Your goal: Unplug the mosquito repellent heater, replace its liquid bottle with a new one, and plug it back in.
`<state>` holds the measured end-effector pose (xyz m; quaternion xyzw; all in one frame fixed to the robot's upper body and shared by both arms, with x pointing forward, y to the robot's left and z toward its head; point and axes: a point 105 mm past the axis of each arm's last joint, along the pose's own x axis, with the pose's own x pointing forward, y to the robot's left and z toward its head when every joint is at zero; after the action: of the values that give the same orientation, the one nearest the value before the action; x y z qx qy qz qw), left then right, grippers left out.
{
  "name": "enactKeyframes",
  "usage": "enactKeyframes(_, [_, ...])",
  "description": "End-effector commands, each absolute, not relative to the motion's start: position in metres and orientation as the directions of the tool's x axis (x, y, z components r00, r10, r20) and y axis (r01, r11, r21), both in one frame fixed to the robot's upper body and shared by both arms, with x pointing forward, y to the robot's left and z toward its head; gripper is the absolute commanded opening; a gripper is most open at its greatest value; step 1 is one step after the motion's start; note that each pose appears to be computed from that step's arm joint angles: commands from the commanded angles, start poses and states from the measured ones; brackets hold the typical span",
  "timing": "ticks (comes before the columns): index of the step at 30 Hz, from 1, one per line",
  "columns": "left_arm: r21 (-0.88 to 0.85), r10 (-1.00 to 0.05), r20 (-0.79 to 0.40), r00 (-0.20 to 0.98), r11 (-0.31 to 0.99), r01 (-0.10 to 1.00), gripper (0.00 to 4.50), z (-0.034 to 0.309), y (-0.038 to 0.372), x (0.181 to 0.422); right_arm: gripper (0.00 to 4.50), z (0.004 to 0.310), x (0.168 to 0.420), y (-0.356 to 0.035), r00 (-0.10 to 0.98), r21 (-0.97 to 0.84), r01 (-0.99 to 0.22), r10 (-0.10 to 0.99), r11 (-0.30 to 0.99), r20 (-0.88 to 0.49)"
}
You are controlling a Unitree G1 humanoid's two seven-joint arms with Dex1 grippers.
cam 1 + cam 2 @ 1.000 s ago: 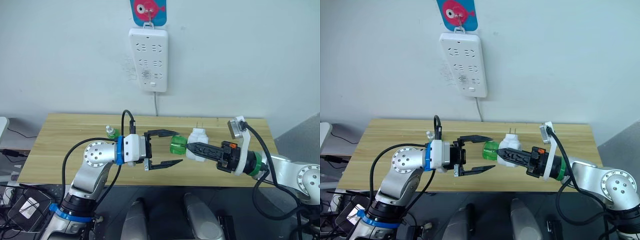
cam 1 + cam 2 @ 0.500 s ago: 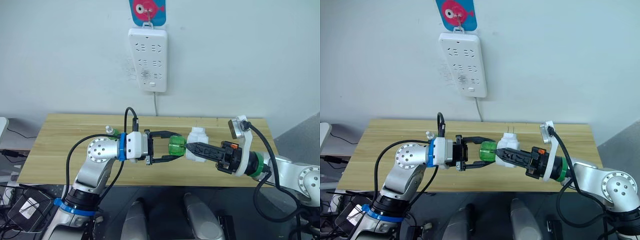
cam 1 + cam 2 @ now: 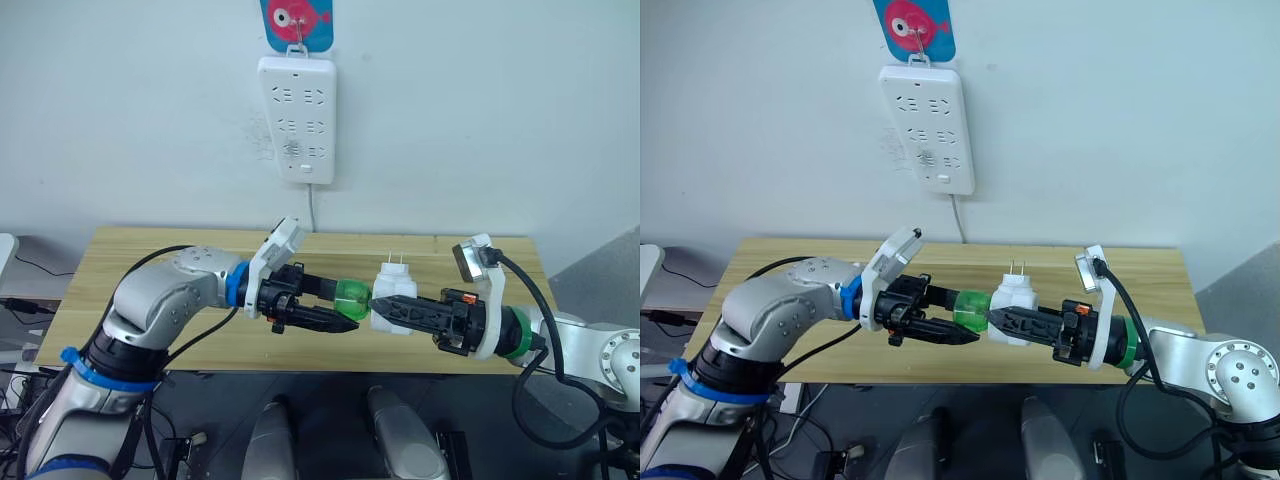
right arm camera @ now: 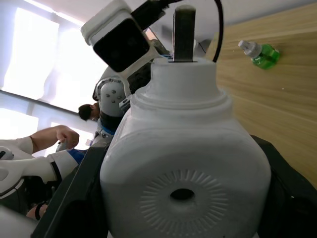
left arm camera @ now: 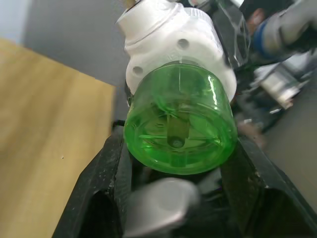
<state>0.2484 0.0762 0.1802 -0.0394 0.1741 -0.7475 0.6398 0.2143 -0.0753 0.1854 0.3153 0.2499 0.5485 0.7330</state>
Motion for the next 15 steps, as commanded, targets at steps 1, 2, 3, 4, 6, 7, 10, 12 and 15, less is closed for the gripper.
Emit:
enactKeyframes(1, [-0.276,-0.98,-0.136,-0.147,-0.105,0.955,2.23,0.192,0.082,0.251,3.05,0.188,0.206,-0.076,0.235,0.733,-0.657,0.972,0.173,-0.02])
enactKeyframes(2, [-0.251,-0.982,-0.136,-0.134,-0.097,0.963,2.23,0.192,0.081,0.252,3.05,0.188,0.206,-0.076,0.236,0.734,-0.657,0.972,0.173,-0.018])
enactKeyframes(3, [-0.222,-0.979,-0.152,-0.132,-0.096,0.97,2.23,0.19,0.081,0.251,3.05,0.188,0.206,-0.076,0.238,0.734,-0.657,0.971,0.173,-0.016])
enactKeyframes(4, [-0.18,-0.976,-0.173,-0.13,-0.099,0.979,2.23,0.187,0.081,0.249,3.05,0.188,0.206,-0.076,0.24,0.734,-0.656,0.971,0.173,-0.015])
enactKeyframes(6, [0.016,-0.956,-0.272,-0.113,-0.122,0.992,2.95,0.168,0.087,0.248,3.05,0.189,0.207,-0.077,0.251,0.737,-0.653,0.968,0.174,-0.006])
enactKeyframes(7, [0.117,-0.965,-0.255,-0.054,-0.086,0.989,3.15,0.166,0.086,0.253,3.05,0.189,0.208,-0.077,0.256,0.738,-0.651,0.967,0.177,-0.006])
enactKeyframes(10, [0.408,-0.99,-0.132,0.053,-0.006,0.913,4.05,0.168,0.088,0.258,3.05,0.189,0.209,-0.078,0.266,0.739,-0.649,0.964,0.184,-0.007])
enactKeyframes(12, [0.524,-0.996,-0.074,0.041,-0.004,0.852,4.09,0.17,0.089,0.25,3.05,0.188,0.209,-0.079,0.267,0.739,-0.648,0.964,0.186,-0.008])
enactKeyframes(15, [0.596,-0.996,0.024,0.083,0.081,0.799,4.09,0.178,0.087,0.25,3.05,0.188,0.209,-0.079,0.268,0.739,-0.647,0.963,0.188,-0.011])
